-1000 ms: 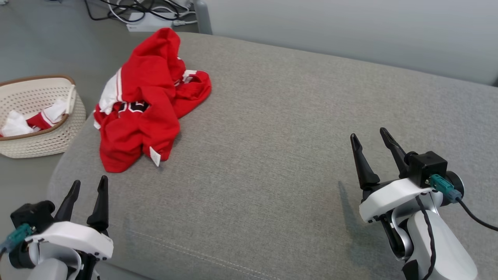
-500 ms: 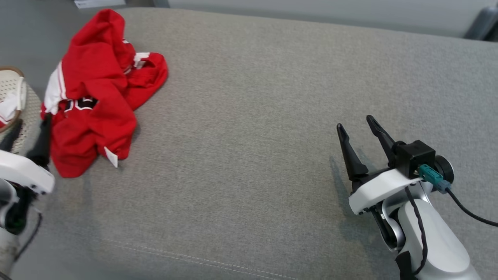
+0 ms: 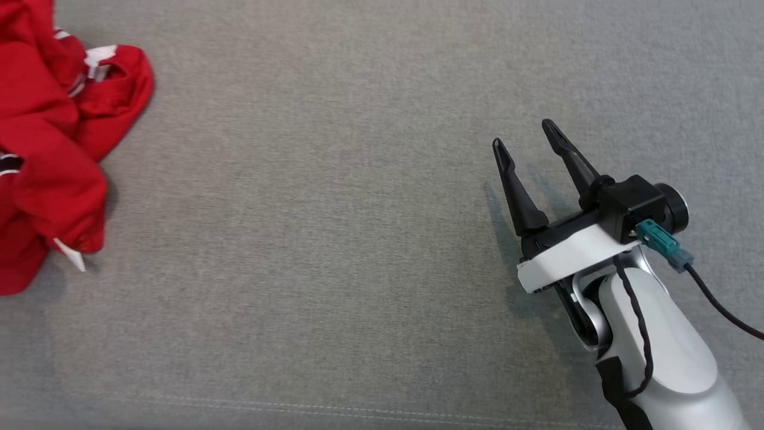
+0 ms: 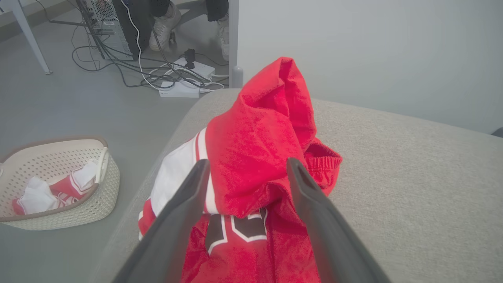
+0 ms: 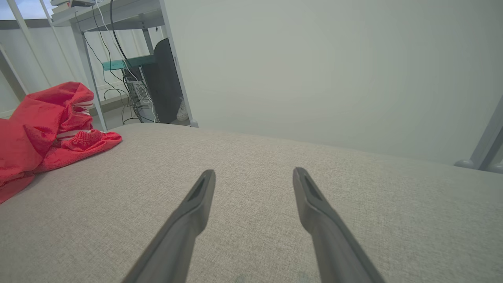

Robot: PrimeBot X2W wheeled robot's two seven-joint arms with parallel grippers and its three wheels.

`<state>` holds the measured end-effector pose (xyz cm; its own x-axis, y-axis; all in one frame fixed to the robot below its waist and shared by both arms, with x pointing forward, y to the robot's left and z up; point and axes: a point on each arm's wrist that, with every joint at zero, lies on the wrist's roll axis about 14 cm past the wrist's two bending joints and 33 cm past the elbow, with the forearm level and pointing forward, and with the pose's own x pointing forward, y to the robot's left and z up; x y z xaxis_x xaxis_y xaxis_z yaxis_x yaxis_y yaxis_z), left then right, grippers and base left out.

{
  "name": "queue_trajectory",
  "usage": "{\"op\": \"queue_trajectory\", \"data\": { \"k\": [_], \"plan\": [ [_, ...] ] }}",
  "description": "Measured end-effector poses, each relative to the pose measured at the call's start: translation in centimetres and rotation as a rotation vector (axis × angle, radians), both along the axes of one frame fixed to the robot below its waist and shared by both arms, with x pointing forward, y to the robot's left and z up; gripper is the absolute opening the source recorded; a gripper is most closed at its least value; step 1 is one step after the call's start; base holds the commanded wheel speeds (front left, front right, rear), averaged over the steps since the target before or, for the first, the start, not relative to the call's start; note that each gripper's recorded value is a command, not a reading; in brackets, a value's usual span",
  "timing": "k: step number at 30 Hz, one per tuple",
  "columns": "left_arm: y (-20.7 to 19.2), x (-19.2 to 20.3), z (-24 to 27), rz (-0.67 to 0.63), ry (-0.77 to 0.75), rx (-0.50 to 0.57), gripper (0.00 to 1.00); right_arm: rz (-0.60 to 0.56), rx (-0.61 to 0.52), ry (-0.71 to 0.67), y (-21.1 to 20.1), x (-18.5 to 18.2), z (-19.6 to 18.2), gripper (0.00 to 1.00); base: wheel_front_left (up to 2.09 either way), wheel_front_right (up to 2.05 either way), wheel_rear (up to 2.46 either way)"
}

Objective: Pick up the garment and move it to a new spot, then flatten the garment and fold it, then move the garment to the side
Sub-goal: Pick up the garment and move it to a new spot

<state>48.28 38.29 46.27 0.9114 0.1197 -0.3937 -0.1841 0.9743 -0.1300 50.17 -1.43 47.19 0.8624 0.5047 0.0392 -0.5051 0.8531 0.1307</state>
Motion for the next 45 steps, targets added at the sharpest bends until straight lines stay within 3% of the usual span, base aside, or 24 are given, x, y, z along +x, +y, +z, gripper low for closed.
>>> {"op": "queue_trajectory", "data": {
  "k": [17, 27, 28, 29, 37, 45],
  "plan": [
    [-0.1, 5.0, -4.9, -0.025, 0.085, -0.041, 1.00, -0.053, -0.004, -0.025, -2.9, 1.0, -1.3, 1.00, 0.00, 0.00, 0.00],
    [2.0, 5.4, -8.7, -0.001, 0.178, 0.058, 1.00, -0.085, -0.009, -0.051, -4.4, 1.2, -1.3, 1.00, 0.00, 0.00, 0.00],
    [1.8, 5.6, -8.9, -0.007, 0.180, 0.055, 0.79, -0.088, -0.009, -0.051, -4.5, 1.3, -1.3, 1.00, 0.00, 0.00, 0.00],
    [1.5, 5.7, -9.1, -0.013, 0.182, 0.053, 0.00, -0.090, -0.010, -0.050, -4.6, 1.3, -1.4, 1.00, 0.00, 0.00, 0.00],
    [-0.8, 5.8, -8.2, -0.077, 0.164, 0.030, 0.00, -0.108, -0.005, -0.080, -5.0, 1.4, 0.1, 1.00, 0.00, 0.00, 0.00],
    [-5.0, 7.9, -1.6, -0.233, -0.023, 0.053, 0.00, -0.113, 0.006, -0.113, -5.1, 0.9, 2.4, 1.00, 0.00, 0.00, 0.00]
  ]
}}
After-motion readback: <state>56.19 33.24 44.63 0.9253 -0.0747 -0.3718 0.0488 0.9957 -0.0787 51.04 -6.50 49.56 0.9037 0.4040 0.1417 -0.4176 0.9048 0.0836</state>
